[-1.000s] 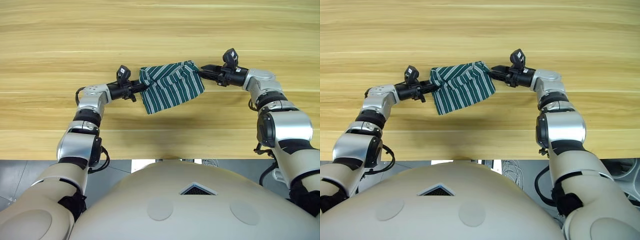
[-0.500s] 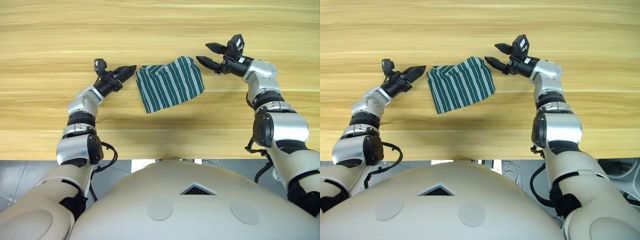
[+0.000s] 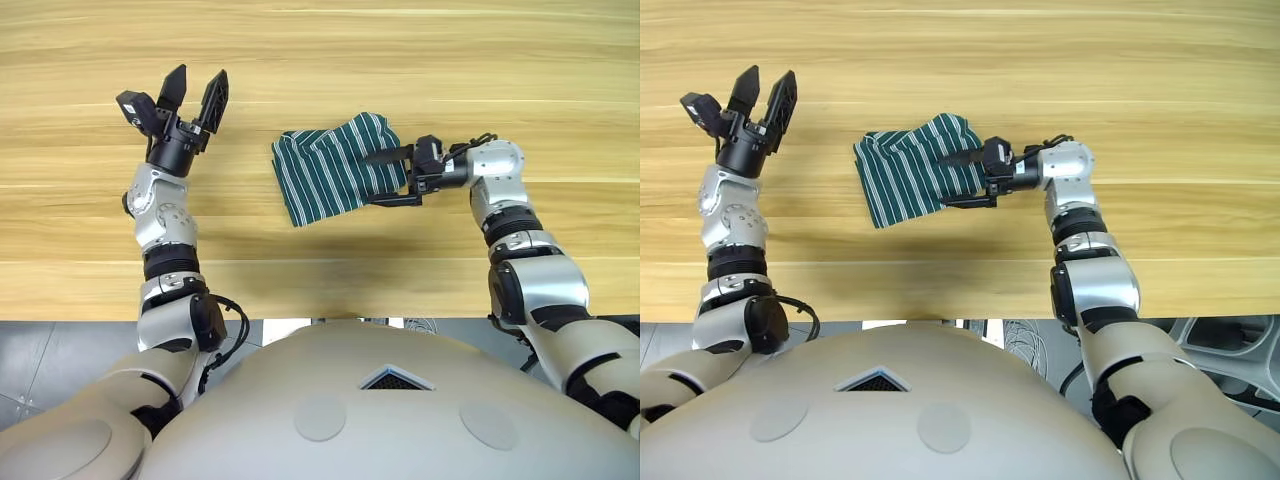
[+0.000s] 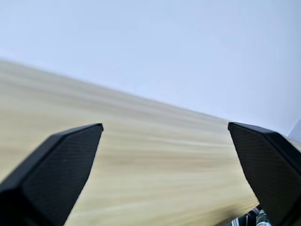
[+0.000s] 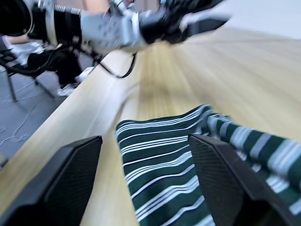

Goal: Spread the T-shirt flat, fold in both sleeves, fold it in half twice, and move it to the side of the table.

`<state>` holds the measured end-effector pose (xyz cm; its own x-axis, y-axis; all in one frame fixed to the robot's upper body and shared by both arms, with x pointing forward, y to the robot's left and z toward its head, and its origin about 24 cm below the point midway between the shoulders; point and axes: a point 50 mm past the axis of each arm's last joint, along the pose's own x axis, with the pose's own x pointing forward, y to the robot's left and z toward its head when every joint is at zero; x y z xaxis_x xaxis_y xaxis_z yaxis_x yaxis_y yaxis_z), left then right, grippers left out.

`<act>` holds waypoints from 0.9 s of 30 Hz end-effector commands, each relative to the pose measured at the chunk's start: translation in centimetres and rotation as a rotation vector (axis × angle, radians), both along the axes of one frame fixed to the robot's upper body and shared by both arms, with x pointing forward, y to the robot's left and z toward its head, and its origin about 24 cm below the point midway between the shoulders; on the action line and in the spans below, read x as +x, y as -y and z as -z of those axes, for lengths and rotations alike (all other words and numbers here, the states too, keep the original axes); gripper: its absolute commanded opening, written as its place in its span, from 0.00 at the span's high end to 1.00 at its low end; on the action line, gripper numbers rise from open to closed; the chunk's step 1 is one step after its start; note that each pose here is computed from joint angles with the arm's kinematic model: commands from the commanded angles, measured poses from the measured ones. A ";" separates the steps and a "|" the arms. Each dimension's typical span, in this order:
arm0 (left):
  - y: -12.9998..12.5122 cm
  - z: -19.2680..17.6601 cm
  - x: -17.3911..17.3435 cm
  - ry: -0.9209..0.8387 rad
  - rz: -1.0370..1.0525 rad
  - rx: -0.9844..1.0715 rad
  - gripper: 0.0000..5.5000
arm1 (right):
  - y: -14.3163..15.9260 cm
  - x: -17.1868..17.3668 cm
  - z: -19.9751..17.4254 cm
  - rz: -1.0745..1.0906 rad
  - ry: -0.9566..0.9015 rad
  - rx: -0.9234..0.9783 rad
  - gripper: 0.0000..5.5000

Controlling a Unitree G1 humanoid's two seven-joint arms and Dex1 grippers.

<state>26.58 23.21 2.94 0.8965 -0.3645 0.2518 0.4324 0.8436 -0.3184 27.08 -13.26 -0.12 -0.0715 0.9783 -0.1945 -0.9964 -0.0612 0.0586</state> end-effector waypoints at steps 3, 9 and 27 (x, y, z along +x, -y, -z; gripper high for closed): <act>1.9 -1.1 -1.1 0.069 0.067 0.024 0.13 | -3.6 2.7 0.4 0.123 0.033 -0.236 0.38; 3.0 -1.1 -1.8 0.069 0.101 0.015 0.13 | -4.7 3.8 0.8 0.234 0.012 -0.358 0.38; 3.7 -1.3 -2.6 0.088 0.123 -0.015 0.13 | 4.4 3.2 4.5 0.938 -0.163 -0.488 0.38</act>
<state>24.38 19.45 4.27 0.8179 -0.4761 0.3232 0.5630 0.7780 -0.2789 31.18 -14.25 -3.31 0.5195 0.6239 -0.5838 -0.7627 0.6466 0.0123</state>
